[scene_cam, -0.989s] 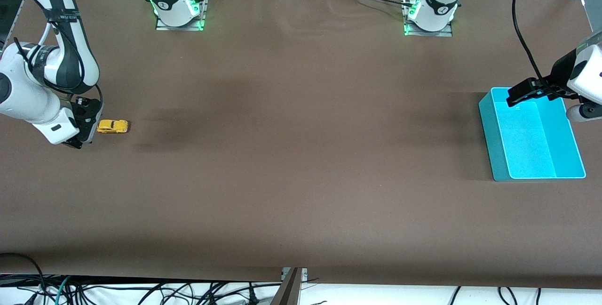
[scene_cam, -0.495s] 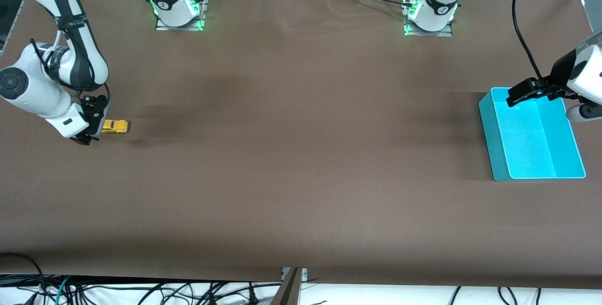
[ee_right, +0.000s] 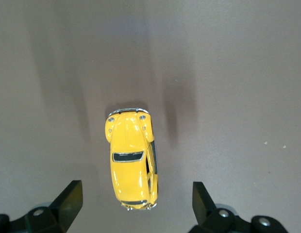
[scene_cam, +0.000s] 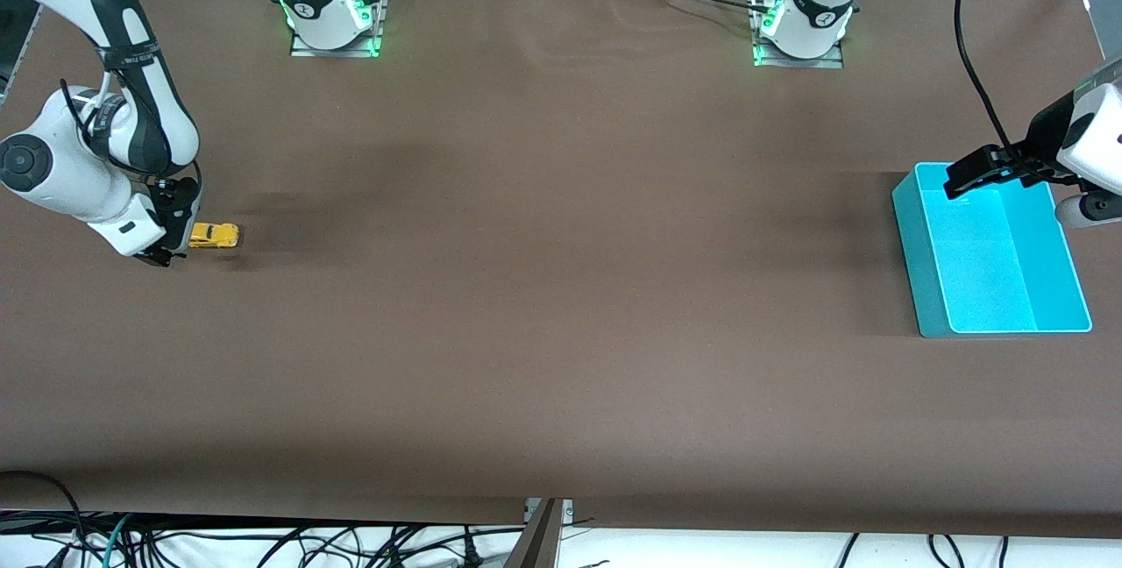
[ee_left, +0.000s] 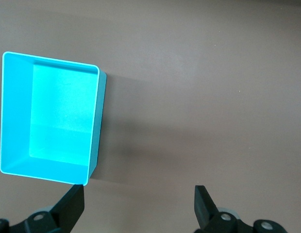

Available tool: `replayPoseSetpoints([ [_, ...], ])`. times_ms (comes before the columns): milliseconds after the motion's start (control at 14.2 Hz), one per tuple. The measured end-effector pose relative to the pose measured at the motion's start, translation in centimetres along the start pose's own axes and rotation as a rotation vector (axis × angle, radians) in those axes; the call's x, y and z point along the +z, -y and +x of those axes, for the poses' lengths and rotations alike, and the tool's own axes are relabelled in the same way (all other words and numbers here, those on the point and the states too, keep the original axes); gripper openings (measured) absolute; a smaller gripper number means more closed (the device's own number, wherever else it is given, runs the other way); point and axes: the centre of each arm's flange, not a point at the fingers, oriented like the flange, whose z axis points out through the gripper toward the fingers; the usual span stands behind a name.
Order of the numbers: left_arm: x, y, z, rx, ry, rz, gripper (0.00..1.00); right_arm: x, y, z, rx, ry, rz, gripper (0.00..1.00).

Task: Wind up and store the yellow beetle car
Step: 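Close the right gripper around the yellow car, pressing it down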

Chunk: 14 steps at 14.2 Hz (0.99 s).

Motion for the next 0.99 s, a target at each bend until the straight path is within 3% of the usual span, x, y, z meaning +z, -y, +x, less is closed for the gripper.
replayPoseSetpoints([
  [353, 0.0, 0.0, 0.0, 0.000, 0.000, 0.000, 1.00, 1.9, 0.4, -0.7, -0.045, -0.035, 0.013, 1.00],
  [848, 0.1, 0.0, 0.0, 0.000, 0.001, 0.000, 1.00, 3.3, 0.5, -0.9, -0.057, -0.042, 0.009, 0.99],
  [989, 0.1, 0.0, 0.0, 0.000, 0.001, 0.000, 1.00, 3.7, 0.5, -0.8, -0.058, -0.041, 0.005, 0.94],
])
